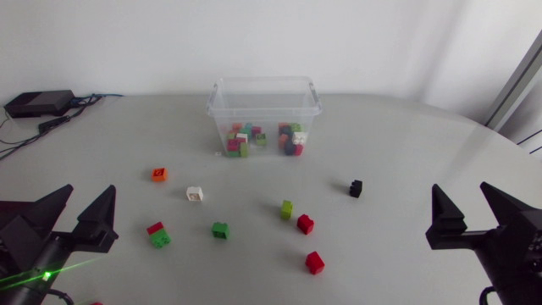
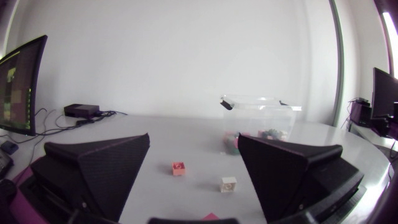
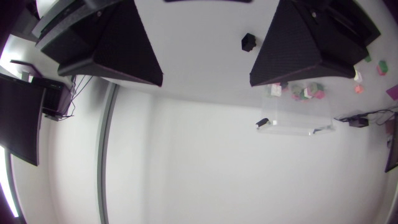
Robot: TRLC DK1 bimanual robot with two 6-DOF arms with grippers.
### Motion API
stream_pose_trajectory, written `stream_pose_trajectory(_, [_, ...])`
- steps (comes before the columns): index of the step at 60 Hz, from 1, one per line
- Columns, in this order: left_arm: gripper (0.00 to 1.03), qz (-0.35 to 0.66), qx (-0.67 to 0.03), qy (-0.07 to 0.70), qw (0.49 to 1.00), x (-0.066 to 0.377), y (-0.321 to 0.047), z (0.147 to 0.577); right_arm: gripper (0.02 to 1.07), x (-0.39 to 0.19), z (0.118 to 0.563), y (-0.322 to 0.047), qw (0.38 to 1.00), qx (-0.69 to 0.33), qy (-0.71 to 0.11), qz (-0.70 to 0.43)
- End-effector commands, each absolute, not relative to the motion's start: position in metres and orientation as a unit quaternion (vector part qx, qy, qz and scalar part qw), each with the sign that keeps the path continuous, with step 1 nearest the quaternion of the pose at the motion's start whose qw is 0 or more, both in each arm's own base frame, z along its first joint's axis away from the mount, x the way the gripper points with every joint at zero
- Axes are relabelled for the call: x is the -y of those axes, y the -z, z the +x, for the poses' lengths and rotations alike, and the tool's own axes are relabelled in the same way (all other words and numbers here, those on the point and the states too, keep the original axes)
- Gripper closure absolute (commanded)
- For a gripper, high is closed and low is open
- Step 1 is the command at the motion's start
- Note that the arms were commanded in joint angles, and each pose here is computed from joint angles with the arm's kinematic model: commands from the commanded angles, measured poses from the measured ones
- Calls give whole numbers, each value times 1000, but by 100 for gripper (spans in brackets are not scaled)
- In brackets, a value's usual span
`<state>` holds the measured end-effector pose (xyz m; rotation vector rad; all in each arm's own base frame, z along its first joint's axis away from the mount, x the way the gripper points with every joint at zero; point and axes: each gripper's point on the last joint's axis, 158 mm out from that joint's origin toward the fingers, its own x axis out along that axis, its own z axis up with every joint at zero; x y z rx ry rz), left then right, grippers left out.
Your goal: Place the duplo bricks in the container
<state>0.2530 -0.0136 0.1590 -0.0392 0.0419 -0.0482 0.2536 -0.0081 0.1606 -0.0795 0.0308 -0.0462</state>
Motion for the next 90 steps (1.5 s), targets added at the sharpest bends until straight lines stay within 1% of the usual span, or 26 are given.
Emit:
stream_pose_trajectory(1, [5,-13,-22,18,1000,11,-155,253,6,6,254,-152,999,-22,18,-41])
stream_pose_trajectory(7, [5,-13,-21,21,999,12,-163,251,6,6,254,-154,999,-19,19,-41])
stream_pose_trajectory(16, [5,-14,-24,21,999,12,-180,247,6,3,252,-171,999,-5,13,-36])
stream_pose_trajectory(24, [6,-12,-52,32,998,18,-195,251,6,-4,253,-187,1000,-3,1,-29])
stream_pose_trajectory(28, [7,-3,-95,33,995,19,-202,261,6,-5,260,-193,999,-20,-1,-25])
stream_pose_trajectory(35, [9,23,-204,50,978,30,-189,278,6,-6,273,-197,998,-51,-2,-24])
stream_pose_trajectory(39, [9,47,-243,61,967,35,-187,285,6,-7,280,-197,997,-67,-3,-25])
stream_pose_trajectory(43, [9,80,-300,77,947,39,-175,290,6,-8,290,-194,996,-93,-4,-17])
stream_pose_trajectory(51, [9,148,-355,114,916,51,-162,291,6,-11,309,-181,989,-148,-5,-3])
stream_pose_trajectory(55, [9,196,-391,141,888,59,-148,285,6,-14,316,-176,985,-173,-12,-1])
stream_pose_trajectory(60, [8,282,-446,168,832,61,-124,277,6,-15,324,-167,976,-219,-13,-2])
stream_pose_trajectory(65, [8,327,-490,175,788,57,-105,270,6,-17,331,-158,965,-260,-19,1])
stream_pose_trajectory(69, [8,372,-530,188,739,55,-86,258,6,-16,334,-149,953,-302,-17,-3])
stream_pose_trajectory(72, [8,393,-545,192,715,54,-77,254,6,-17,335,-144,946,-324,-22,-13])
stream_pose_trajectory(73, [7,414,-559,196,691,51,-70,249,6,-17,336,-141,942,-335,-24,-16])
stream_pose_trajectory(74, [7,416,-561,197,688,51,-69,248,6,-17,336,-140,940,-340,-27,-18])
stream_pose_trajectory(75, [7,435,-576,200,662,47,-61,241,6,-17,336,-139,939,-342,-27,-21])
stream_pose_trajectory(78, [7,455,-590,201,637,42,-55,237,6,-19,337,-139,937,-347,-31,-21])
stream_pose_trajectory(81, [7,486,-621,202,581,31,-41,223,6,-22,338,-137,936,-349,-40,-17])
stream_pose_trajectory(82, [7,489,-623,201,576,30,-40,222,6,-23,339,-137,936,-349,-41,-16])
stream_pose_trajectory(83, [7,504,-634,198,552,25,-37,216,6,-24,340,-137,936,-350,-43,-16])
stream_pose_trajectory(84, [7,506,-636,198,547,24,-36,214,6,-24,341,-135,935,-352,-44,-15])
stream_pose_trajectory(85, [7,515,-647,202,525,21,-33,208,6,-24,342,-135,935,-352,-46,-14])
stream_pose_trajectory(86, [7,515,-648,202,524,21,-32,208,6,-24,342,-134,934,-353,-46,-13])
stream_pose_trajectory(87, [7,523,-660,203,500,17,-29,201,6,-22,344,-133,933,-356,-45,-10])
stream_pose_trajectory(90, [7,527,-676,202,475,13,-23,194,6,-21,347,-130,931,-362,-45,-7])
